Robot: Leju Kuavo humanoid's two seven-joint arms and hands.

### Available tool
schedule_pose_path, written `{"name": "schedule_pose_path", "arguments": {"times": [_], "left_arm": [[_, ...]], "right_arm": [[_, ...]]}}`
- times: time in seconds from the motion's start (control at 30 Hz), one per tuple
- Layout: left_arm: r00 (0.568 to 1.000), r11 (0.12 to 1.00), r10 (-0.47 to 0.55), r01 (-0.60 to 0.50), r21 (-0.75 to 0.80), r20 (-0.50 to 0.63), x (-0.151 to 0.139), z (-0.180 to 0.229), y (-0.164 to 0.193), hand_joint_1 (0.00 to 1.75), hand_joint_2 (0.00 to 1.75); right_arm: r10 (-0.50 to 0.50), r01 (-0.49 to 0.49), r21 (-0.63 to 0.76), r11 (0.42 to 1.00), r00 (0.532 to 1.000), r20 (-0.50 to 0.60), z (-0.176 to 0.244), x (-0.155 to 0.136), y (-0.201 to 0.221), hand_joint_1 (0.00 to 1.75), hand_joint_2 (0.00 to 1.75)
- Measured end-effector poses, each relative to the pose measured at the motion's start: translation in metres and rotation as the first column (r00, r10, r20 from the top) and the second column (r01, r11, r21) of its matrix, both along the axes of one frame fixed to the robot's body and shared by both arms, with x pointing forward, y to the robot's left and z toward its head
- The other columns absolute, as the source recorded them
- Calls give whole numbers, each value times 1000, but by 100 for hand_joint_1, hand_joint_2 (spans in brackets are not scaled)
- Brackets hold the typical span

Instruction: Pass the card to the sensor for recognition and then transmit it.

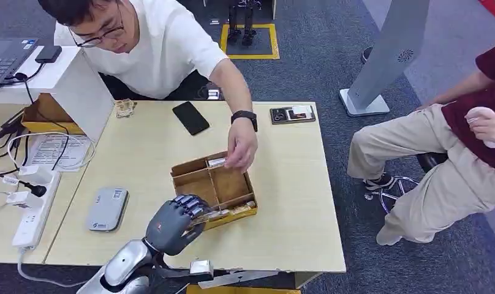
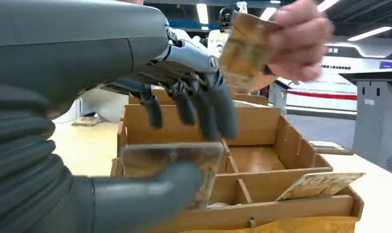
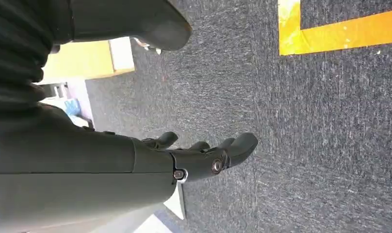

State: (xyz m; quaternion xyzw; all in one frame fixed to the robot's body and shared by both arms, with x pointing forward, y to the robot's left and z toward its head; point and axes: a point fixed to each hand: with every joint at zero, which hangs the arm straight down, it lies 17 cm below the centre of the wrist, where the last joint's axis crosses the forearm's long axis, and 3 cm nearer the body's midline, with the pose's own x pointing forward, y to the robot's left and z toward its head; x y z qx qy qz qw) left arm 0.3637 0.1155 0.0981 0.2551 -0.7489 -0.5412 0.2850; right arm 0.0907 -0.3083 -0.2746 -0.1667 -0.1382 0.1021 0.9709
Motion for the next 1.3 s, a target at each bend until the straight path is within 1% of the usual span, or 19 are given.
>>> {"name": "schedule_pose_path", "arguments": {"times": [0.27,0.4,0.6,0.77,0.9,1.0,1.13,1.2,1.3], "left_arm": [[999,997,33,-35,73,30,9,-4,4,175,175],[999,995,28,-31,91,31,9,-8,4,175,175],[999,996,34,-36,86,29,9,-9,5,175,175],[997,998,45,-48,49,65,5,-3,7,175,175],[988,998,64,-59,-36,138,-1,16,7,175,175],[984,995,72,-61,-74,162,-2,24,3,175,175],[981,995,32,-12,-102,191,-11,34,-11,175,175],[972,989,21,14,-144,235,-14,52,-19,175,175],[954,978,54,9,-208,296,-6,82,-18,175,175]], "right_arm": [[0,0,1,1000,1000,1,0,1,0,0,175],[0,0,0,1000,1000,0,0,1,-1,0,175],[1,-1,-1,1000,1000,1,0,1,-1,0,175],[2,-2,-4,1000,1000,1,0,1,-1,0,175],[1,-1,-4,1000,1000,-2,0,1,-1,0,175],[4,-4,-5,1000,1000,-2,0,1,-1,0,175],[5,-5,-5,1000,1000,-4,0,0,0,0,175],[7,-7,-7,1000,1000,-4,0,0,0,0,175],[33,-33,-20,999,999,-10,0,0,-1,0,175]]}}
